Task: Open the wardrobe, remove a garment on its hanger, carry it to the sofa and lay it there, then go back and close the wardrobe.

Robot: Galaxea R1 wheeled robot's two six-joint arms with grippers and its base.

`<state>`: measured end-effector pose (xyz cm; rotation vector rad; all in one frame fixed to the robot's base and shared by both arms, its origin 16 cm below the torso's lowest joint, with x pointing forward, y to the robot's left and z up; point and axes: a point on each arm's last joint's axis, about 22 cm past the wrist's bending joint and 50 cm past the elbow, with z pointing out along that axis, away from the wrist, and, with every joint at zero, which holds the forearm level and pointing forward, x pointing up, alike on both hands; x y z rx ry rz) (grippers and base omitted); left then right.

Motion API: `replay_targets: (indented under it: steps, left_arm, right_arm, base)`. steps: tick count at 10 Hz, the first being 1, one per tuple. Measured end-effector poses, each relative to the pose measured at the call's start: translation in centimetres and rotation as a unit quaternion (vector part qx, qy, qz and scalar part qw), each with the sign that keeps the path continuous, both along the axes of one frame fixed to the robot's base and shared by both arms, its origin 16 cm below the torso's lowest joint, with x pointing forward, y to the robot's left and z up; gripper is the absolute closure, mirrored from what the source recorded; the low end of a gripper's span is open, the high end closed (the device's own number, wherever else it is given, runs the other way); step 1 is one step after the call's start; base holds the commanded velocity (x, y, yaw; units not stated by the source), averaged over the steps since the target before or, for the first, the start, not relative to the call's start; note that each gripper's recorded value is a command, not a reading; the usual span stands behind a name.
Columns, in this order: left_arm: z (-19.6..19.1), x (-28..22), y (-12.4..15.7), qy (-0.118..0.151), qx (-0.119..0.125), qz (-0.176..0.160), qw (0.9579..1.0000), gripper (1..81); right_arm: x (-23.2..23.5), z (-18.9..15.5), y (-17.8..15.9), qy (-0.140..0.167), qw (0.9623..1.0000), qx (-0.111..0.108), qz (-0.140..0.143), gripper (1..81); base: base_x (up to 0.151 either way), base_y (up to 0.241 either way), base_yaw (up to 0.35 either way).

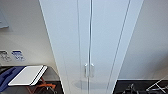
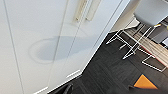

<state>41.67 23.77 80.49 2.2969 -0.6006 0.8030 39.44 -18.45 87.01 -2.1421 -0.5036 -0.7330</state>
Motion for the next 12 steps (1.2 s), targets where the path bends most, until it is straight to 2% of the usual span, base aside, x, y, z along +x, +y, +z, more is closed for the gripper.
replay_targets:
  steps: [4, 6, 8, 10, 12]
  left_arm:
    - [3.0, 5.7, -1.4, -0.025, -0.015, 0.015, 0.9995, 1.0]
    - [3.7, 8.1, -3.3, -0.026, -0.026, 0.018, 0.9992, 1.0]
    - [3.9, 10.6, -4.5, -0.024, -0.022, 0.021, 0.9992, 1.0]
    - [4.5, 13.1, -4.8, -0.031, -0.015, 0.028, 0.9990, 1.0]
    - [4.3, 14.5, -6.8, -0.030, -0.012, 0.022, 0.9993, 1.0]
  right_arm:
    - [6.7, 2.7, 2.5, -0.038, 0.9992, 0.009, -0.008, 1.0]
    - [9.2, 2.6, 4.4, -0.039, 0.9991, 0.012, -0.010, 1.0]
    - [11.7, 2.7, 5.8, -0.042, 0.9990, 0.010, -0.015, 1.0]
    - [14.1, 3.2, 5.9, -0.052, 0.9984, -0.001, -0.021, 1.0]
    - [16.1, 2.9, 5.5, -0.056, 0.9978, -0.014, -0.033, 1.0]
  base:
    - [0.000, 0.000, 0.000]
    - [0.000, 0.000, 0.000]
    - [0.000, 0.000, 0.000]
    - [0.000, 0.000, 0.000]
    - [0.000, 0.000, 0.000]
